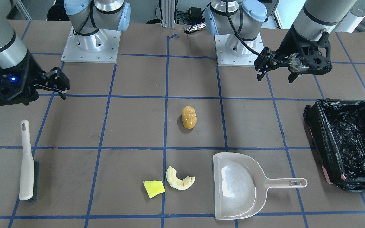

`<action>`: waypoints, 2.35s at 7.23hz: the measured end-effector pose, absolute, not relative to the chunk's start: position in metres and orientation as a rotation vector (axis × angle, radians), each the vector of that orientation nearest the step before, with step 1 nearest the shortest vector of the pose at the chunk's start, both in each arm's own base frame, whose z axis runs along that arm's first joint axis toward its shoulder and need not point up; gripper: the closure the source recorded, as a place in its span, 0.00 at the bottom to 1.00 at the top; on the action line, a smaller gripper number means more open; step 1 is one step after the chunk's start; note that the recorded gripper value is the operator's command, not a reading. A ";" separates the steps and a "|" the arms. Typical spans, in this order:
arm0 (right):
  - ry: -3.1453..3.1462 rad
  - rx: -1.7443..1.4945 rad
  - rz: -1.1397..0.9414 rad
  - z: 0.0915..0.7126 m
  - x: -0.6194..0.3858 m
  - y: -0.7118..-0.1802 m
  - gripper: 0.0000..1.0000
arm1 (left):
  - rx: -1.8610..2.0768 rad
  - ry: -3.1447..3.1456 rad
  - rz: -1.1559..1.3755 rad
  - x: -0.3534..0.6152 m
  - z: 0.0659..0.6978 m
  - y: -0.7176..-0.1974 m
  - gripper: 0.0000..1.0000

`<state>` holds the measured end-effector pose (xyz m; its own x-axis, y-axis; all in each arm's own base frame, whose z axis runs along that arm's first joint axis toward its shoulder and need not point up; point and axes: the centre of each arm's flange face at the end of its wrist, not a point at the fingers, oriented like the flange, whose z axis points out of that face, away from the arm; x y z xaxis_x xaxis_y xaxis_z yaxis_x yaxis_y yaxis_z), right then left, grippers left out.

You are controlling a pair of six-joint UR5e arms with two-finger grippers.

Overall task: Sweep and dump trash into bin
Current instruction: 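Lower the left gripper to the dustpan handle while the right descends to the brush, then grasp the dustpan handle with the left gripper while the right gripper grasps the white brush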

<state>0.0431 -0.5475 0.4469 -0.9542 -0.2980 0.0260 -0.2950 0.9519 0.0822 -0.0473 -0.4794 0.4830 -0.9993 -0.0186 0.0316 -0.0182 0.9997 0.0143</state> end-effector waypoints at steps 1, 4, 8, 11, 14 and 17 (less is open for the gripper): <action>-3.045 0.600 -0.183 0.422 0.013 -0.557 0.01 | 0.099 -3.102 -0.030 -0.024 0.477 -0.487 0.00; -2.970 0.766 -0.294 0.334 -0.051 -0.577 0.07 | 0.226 -3.107 0.086 0.017 0.460 -0.521 0.00; -2.950 0.786 -0.448 0.235 -0.087 -0.576 0.22 | 0.783 -3.000 0.161 0.033 0.415 -0.563 0.00; -2.946 0.772 -0.465 0.223 -0.090 -0.571 0.45 | 1.614 -2.631 0.094 0.040 0.363 -0.583 0.01; -2.953 0.701 -0.454 0.224 -0.091 -0.572 0.50 | 1.997 -2.317 0.157 0.051 0.317 -0.620 0.14; -2.956 0.671 -0.444 0.226 -0.092 -0.573 0.81 | 2.121 -2.139 0.206 0.044 0.290 -0.649 0.07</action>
<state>-0.0919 -0.5733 0.2265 -0.9011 -0.4335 0.0119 -0.4109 0.8622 0.2963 0.0445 -0.6490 0.2899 -0.0091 -0.9832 0.1821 -0.9999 0.0073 -0.0109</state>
